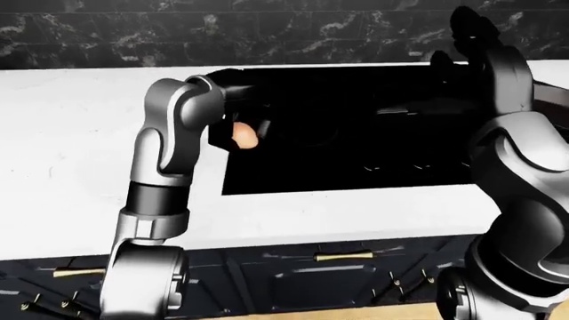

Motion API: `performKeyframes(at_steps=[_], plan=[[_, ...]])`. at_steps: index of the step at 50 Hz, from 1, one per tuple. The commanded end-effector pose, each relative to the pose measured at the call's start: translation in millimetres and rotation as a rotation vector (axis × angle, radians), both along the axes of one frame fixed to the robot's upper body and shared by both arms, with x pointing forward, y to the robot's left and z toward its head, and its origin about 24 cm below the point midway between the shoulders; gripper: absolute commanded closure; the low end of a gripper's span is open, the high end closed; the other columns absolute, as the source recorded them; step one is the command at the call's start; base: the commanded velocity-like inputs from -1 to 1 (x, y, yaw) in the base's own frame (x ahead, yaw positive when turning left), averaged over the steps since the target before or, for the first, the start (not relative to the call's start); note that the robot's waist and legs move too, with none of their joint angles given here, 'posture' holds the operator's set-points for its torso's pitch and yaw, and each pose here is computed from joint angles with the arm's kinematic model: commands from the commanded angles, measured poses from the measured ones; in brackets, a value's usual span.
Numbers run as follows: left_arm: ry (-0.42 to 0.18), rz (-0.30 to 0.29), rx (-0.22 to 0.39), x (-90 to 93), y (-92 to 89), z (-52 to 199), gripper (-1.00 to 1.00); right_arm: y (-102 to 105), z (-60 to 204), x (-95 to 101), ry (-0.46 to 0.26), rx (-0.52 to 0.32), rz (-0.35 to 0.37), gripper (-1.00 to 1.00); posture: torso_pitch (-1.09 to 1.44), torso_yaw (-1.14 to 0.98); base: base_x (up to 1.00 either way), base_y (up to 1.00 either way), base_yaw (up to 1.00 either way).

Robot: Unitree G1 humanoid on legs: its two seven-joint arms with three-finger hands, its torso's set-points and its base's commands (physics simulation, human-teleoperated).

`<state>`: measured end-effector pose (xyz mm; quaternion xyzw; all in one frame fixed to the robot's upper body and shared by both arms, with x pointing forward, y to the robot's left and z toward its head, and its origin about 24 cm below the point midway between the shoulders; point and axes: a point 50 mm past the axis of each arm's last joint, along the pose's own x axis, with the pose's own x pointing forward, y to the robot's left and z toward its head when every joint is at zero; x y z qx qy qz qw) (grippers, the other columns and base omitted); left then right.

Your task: Pick the egg from the plate and place it in the pan.

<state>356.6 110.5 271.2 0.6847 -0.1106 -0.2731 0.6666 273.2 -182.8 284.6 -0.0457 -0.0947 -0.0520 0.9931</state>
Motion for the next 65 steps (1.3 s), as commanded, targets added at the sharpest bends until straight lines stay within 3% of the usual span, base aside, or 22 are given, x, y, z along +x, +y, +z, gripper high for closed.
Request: performKeyframes(at_steps=[1,65], plan=[[-0.092,0.004,-0.027,-5.0,2.9,22.4,1.0,2.3,13.3,-5.0,-0.082,-0.007,0.013,-1.0,0.0,0.0,-0.12,-0.19,0.0],[-0.101,0.008,-0.041,-5.3,3.4,28.3,1.0,4.2,14.8,-6.8,-0.105,-0.006,0.036,-1.0,0.0,0.0,0.0,-0.12,0.0]])
